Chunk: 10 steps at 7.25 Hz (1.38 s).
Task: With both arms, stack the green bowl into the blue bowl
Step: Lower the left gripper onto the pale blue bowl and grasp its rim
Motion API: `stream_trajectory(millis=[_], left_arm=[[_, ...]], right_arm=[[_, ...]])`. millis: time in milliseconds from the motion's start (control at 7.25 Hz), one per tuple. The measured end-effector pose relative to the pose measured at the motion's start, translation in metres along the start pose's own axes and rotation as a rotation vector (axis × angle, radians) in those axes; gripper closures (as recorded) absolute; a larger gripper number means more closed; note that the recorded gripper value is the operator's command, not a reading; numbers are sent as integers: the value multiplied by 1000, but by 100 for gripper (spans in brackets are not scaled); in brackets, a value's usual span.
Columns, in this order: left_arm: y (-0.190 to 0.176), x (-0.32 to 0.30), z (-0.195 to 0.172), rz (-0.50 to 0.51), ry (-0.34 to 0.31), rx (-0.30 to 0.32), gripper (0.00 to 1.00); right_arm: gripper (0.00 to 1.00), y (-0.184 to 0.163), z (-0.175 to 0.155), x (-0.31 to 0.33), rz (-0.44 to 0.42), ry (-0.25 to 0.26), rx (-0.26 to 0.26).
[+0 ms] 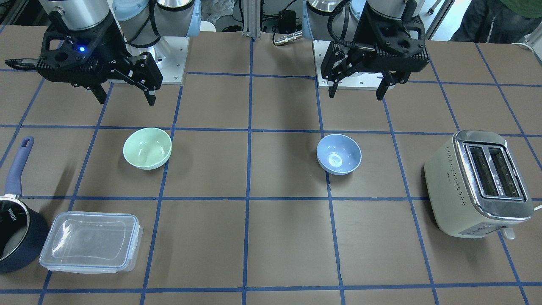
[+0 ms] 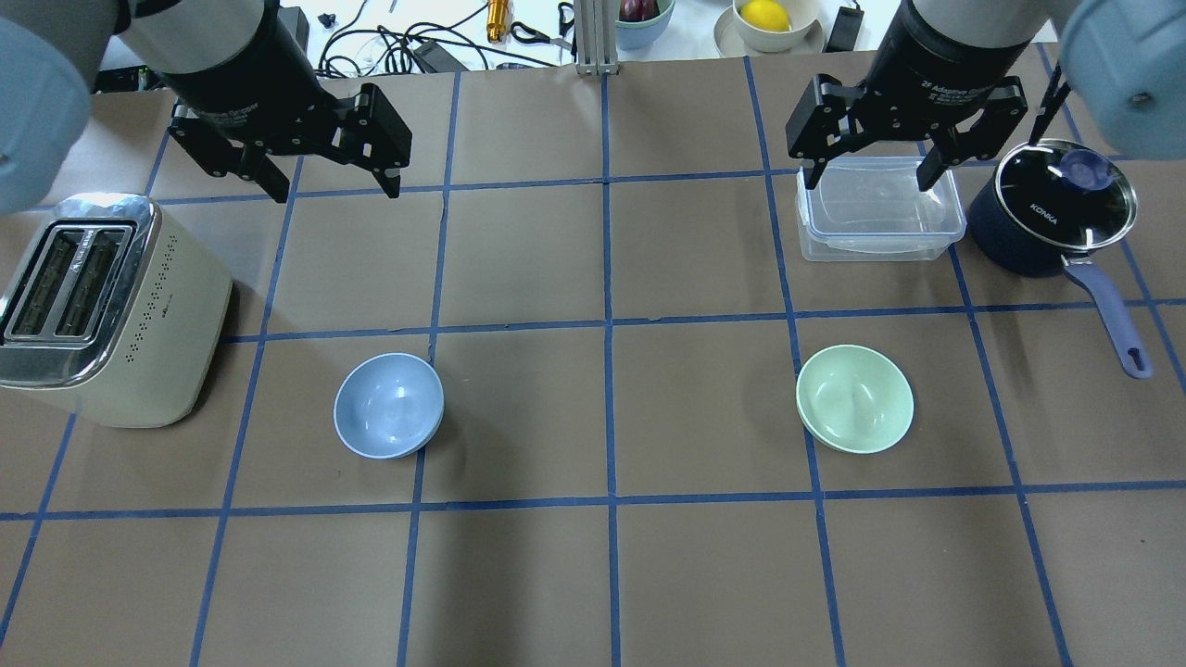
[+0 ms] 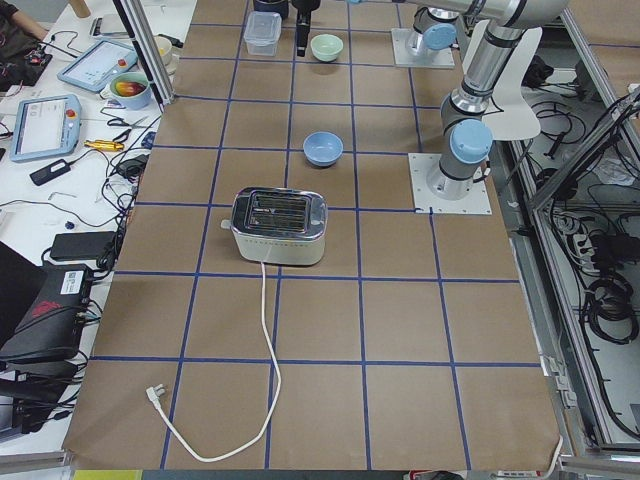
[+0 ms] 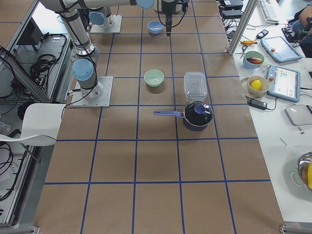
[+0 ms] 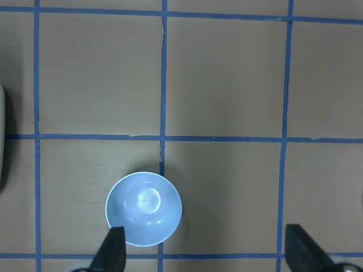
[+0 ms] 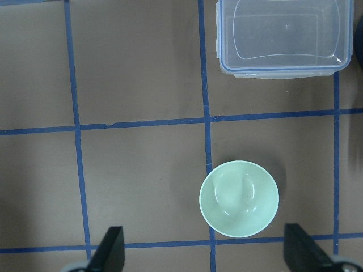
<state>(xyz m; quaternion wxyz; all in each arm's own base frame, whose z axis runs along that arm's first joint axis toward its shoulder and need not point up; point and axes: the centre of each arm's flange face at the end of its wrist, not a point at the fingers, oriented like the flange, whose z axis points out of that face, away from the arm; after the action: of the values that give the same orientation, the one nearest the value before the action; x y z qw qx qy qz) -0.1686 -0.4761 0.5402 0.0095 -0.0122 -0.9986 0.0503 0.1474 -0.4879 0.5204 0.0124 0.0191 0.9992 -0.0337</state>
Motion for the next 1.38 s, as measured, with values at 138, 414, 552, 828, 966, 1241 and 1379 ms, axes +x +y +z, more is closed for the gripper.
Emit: stream_trajectory(millis=[138, 414, 552, 828, 966, 1241, 1379], left_arm=[[4, 0, 2, 1, -6, -4, 0], [16, 1, 22, -2, -10, -39, 0], [24, 3, 42, -2, -9, -62, 0], [45, 3, 109, -2, -4, -56, 0], [56, 2, 155, -3, -2, -16, 0], [91, -2, 248, -6, 0, 10, 8], [105, -4, 279, -5, -6, -24, 18]], right_arm=[[0, 0, 0, 0, -14, 0, 0], [0, 0, 1, 0, -19, -1, -2], [0, 0, 1, 0, -16, -2, -2], [0, 0, 1, 0, -10, -3, -2], [0, 0, 1, 0, -9, -3, -2], [0, 0, 1, 0, -9, -3, -3], [0, 0, 2, 0, -9, -2, -5]])
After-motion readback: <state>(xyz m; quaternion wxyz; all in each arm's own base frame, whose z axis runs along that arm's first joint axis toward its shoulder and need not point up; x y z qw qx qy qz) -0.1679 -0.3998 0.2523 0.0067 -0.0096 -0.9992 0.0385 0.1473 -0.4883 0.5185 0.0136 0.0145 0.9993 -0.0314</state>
